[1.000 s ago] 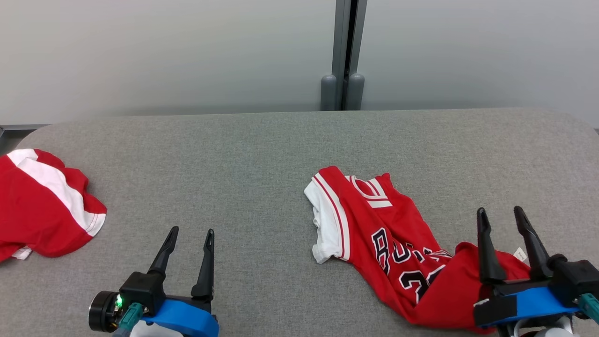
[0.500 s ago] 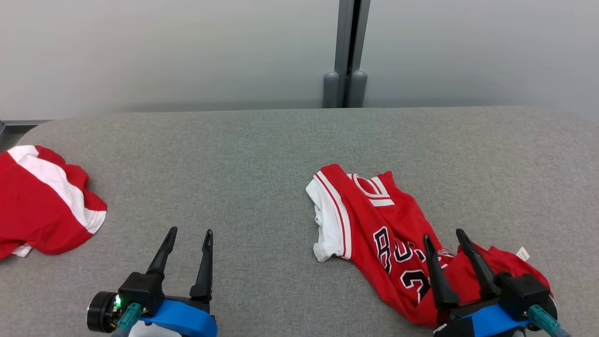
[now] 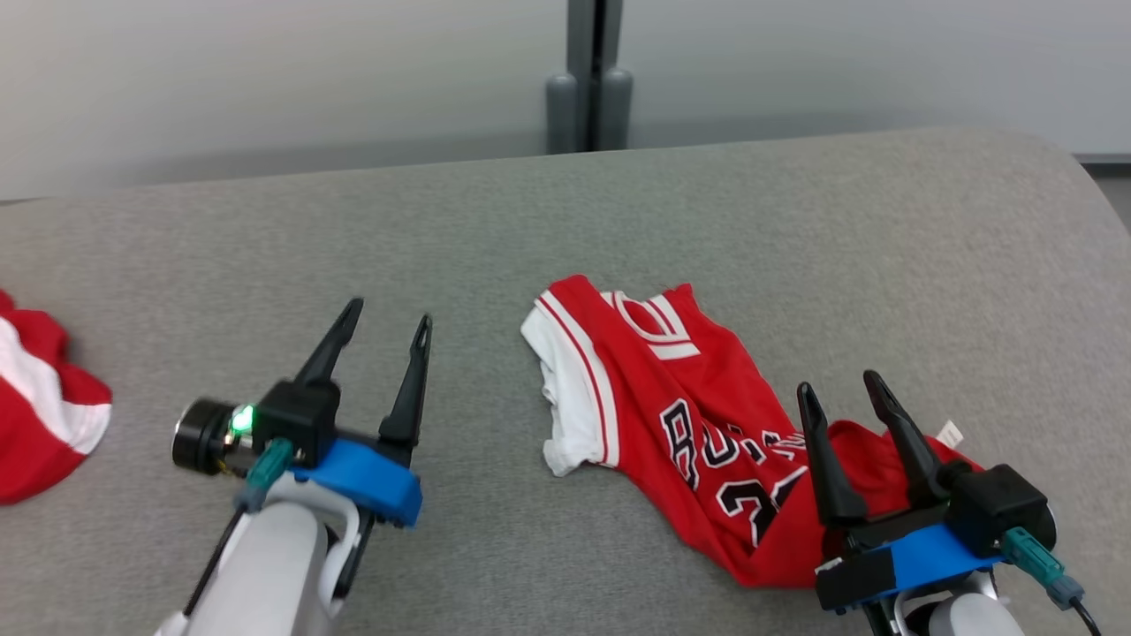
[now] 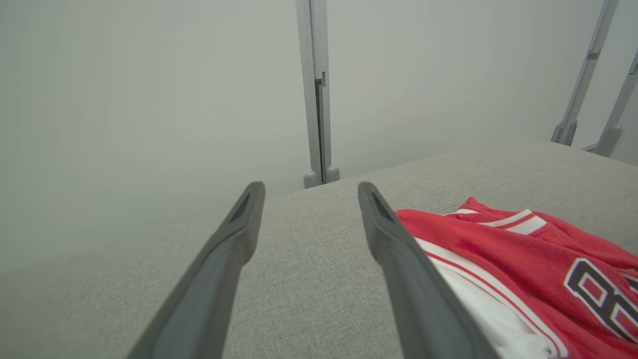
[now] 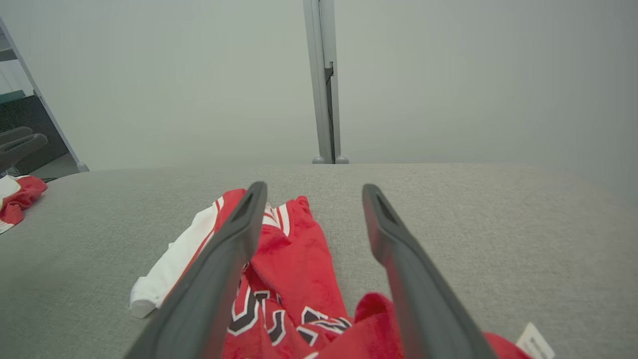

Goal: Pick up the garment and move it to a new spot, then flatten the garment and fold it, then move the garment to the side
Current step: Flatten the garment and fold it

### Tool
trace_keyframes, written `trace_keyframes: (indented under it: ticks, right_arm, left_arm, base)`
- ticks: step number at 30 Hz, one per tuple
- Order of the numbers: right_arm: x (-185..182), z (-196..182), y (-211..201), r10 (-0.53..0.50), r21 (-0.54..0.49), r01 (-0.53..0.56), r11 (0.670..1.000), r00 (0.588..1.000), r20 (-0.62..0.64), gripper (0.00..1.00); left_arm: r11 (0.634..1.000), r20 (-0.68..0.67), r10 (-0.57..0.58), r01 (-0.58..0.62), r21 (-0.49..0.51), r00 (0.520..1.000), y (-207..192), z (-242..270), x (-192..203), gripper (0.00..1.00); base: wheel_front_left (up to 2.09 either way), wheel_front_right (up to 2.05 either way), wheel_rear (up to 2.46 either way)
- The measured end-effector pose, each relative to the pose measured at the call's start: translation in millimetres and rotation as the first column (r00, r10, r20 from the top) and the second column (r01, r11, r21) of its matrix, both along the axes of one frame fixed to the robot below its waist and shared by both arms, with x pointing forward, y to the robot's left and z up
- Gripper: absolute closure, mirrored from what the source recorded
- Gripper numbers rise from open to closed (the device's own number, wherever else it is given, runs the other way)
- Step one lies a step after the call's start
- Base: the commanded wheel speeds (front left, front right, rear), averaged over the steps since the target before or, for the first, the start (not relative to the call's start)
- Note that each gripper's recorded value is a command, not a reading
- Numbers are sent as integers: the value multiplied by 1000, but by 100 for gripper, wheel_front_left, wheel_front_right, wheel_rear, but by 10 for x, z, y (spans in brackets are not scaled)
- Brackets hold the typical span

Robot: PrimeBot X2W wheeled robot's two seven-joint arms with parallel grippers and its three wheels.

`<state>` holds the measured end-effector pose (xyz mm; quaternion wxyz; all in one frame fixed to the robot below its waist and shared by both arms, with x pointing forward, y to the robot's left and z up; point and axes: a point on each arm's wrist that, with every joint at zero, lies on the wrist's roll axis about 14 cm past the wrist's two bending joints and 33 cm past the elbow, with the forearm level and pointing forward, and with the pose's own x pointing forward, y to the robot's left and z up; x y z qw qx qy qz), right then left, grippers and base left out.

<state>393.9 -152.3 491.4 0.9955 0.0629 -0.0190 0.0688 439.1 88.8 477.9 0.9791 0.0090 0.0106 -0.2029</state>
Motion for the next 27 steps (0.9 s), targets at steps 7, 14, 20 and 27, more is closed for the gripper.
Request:
trace_keyframes:
  ticks: [7,14,20,27]
  right_arm:
    - [39,-31,-237,-67,-18,67,998,998,-8,0]
    - [24,-47,-466,-132,-35,131,991,991,-13,0]
    - [12,-63,-560,-159,-45,158,986,987,-19,0]
    - [21,-39,-635,-177,-60,176,982,984,-12,0]
  left_arm:
    - [987,-27,-146,148,65,989,-399,-132,429,0]
    - [962,-163,-241,258,93,957,-686,-589,517,0]
    - [951,-267,-263,296,92,927,-785,-906,480,0]
    - [932,-343,-291,346,108,893,-883,-1150,419,0]
  base:
    - [0,0,0]
    - [0,0,0]
    - [0,0,0]
    - [0,0,0]
